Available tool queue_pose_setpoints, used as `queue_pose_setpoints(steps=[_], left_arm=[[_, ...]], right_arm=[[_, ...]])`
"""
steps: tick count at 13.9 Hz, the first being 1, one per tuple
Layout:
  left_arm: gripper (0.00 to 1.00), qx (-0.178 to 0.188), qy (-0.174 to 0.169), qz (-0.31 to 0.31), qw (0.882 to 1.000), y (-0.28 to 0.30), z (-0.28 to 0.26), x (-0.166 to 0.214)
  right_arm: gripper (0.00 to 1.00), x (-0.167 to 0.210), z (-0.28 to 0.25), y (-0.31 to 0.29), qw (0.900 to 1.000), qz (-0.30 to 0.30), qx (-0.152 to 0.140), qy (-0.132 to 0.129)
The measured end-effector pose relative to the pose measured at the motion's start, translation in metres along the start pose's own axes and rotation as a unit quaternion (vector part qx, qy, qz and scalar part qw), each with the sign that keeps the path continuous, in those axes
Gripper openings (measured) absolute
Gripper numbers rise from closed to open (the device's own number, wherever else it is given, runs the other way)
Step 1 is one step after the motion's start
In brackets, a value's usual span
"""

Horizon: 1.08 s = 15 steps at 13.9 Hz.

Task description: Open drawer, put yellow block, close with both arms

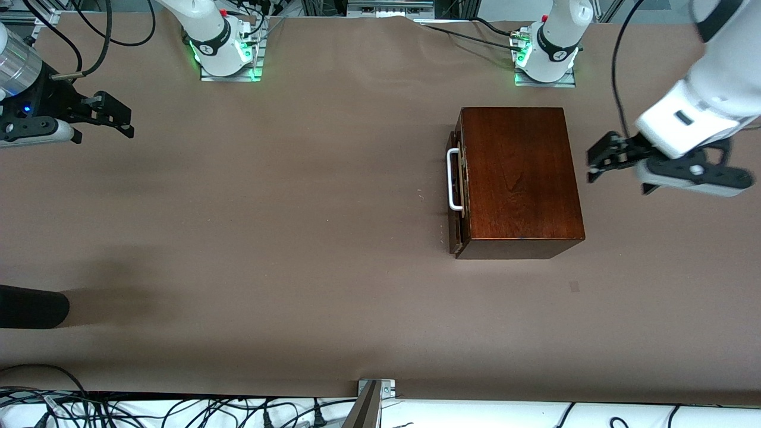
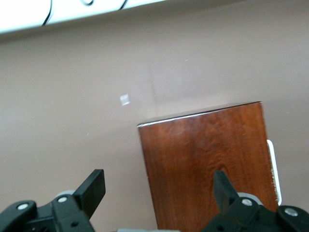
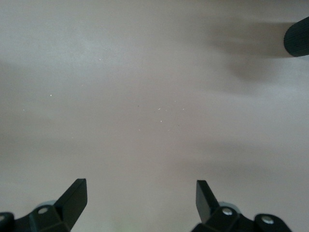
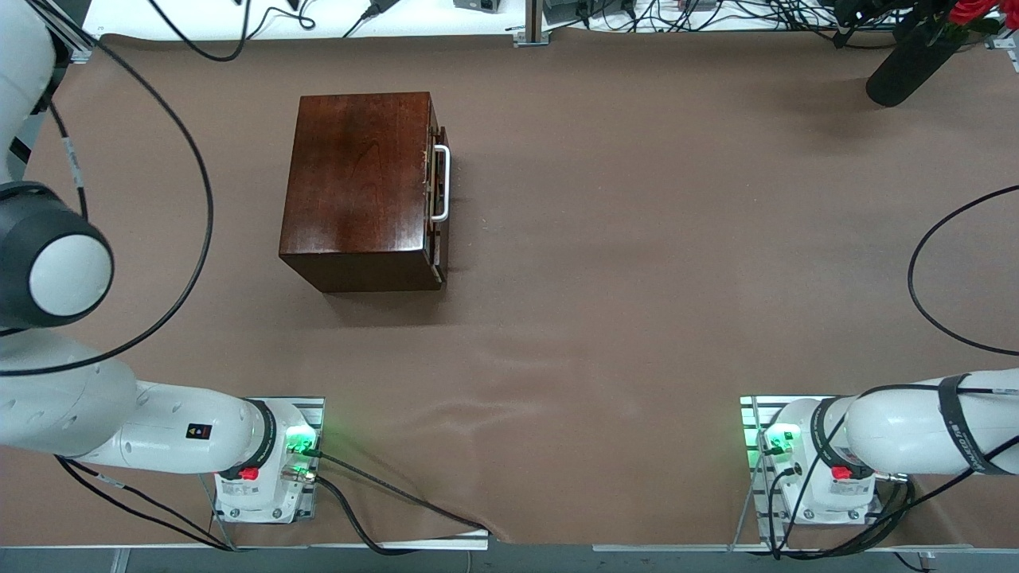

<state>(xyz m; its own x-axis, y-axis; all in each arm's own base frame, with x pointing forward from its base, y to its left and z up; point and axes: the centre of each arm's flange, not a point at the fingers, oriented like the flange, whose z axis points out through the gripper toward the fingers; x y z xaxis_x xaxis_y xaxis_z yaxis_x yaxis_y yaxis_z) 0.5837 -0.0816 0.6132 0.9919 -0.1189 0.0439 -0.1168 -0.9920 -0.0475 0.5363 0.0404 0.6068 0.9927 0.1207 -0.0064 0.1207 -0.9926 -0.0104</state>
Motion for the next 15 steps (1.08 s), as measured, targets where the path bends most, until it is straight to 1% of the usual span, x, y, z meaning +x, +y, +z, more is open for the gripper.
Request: queue_pose_setpoints(steps=[3, 5, 9, 13, 15], left_arm=[[1.0, -0.012, -0.018, -0.049, 0.999, -0.041, 0.009, -0.027], [1.0, -0.013, -0.026, -0.064, 0.998, -0.057, 0.012, -0.037], [1.0, -0.014, -0.034, -0.063, 0.997, -0.055, 0.018, -0.039], [1.0, -0.014, -0.063, -0.059, 0.996, -0.05, 0.024, -0.042], [1.0, -0.014, -0.066, -0.056, 0.996, -0.046, 0.024, -0.041]], right_arm=[[1.0, 0.0, 0.0, 0.0, 1.0, 0.0, 0.0, 0.0], [1.0, 0.0, 0.0, 0.0, 1.0, 0.0, 0.0, 0.0], [1.0, 0.0, 0.0, 0.0, 1.0, 0.0, 0.0, 0.0], [1.0, 0.0, 0.0, 0.0, 1.0, 0.0, 0.0, 0.0], [1.0, 0.0, 0.0, 0.0, 1.0, 0.0, 0.0, 0.0]])
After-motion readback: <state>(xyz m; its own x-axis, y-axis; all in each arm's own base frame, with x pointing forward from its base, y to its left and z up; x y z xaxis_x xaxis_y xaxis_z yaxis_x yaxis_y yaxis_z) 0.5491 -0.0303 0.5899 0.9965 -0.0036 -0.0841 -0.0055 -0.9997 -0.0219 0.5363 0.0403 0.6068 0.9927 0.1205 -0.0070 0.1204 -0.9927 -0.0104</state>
